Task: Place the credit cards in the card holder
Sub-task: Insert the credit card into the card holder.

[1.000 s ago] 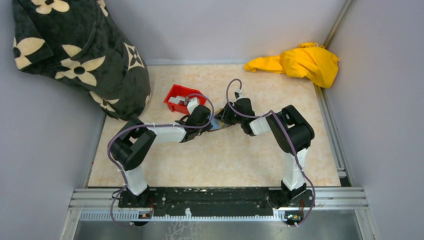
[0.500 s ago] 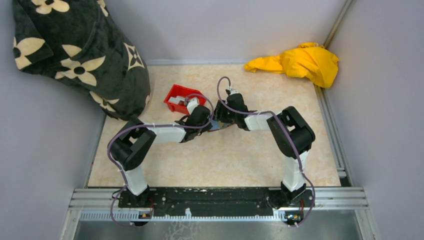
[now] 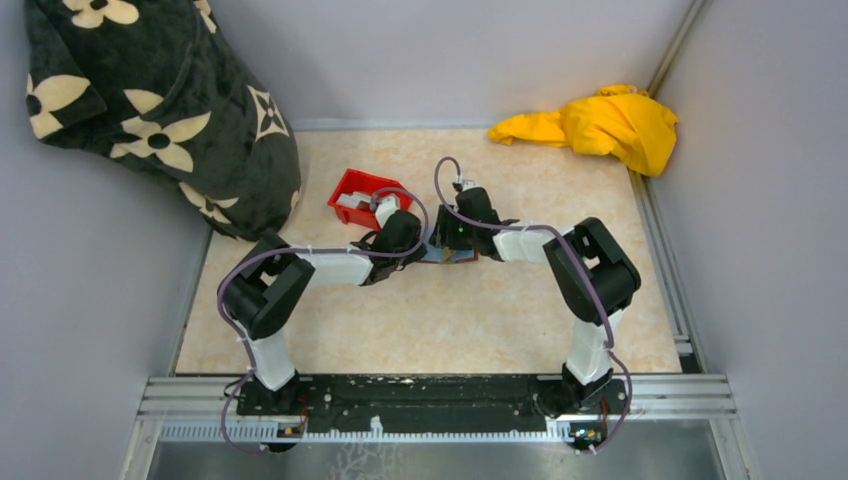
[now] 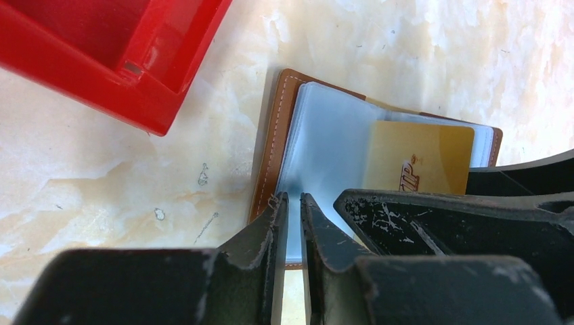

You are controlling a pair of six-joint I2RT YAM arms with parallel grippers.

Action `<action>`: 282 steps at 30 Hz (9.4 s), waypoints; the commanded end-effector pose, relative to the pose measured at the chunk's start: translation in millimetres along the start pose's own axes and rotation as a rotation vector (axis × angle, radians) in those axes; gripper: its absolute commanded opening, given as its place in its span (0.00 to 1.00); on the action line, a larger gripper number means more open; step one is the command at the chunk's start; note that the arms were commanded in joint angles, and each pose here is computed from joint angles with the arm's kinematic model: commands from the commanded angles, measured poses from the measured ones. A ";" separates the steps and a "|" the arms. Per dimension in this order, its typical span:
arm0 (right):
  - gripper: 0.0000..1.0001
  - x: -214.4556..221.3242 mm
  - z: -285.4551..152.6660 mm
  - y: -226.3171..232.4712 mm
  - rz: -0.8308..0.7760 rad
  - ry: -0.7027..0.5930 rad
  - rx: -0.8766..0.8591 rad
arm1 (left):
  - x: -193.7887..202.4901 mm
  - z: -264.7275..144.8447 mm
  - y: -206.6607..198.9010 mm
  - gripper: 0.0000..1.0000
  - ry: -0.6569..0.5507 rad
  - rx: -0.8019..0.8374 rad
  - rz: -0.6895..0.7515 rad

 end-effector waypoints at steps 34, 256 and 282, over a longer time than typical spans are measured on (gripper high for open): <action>0.27 24.4 -43.6 -52.3 0.160 0.017 0.108 | 42.0 -4.9 84.5 0.20 0.214 -0.335 0.157; 0.31 8.5 -9.1 13.7 0.040 -0.055 -0.125 | 21.2 -10.8 54.7 0.27 0.074 -0.154 0.147; 0.51 -24.4 -40.5 19.1 -0.117 -0.114 -0.019 | -4.8 -33.7 45.1 0.32 -0.028 -0.163 0.125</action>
Point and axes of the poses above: each gripper's point midway between its finger pads, its own z axis out along the fingers, its own y axis along the line the jaws close on, x = y × z, the point moved 9 cm from there along -z, back along the fingers, and after that the axes turned 10 degrees about -z, right-handed, at the moved point
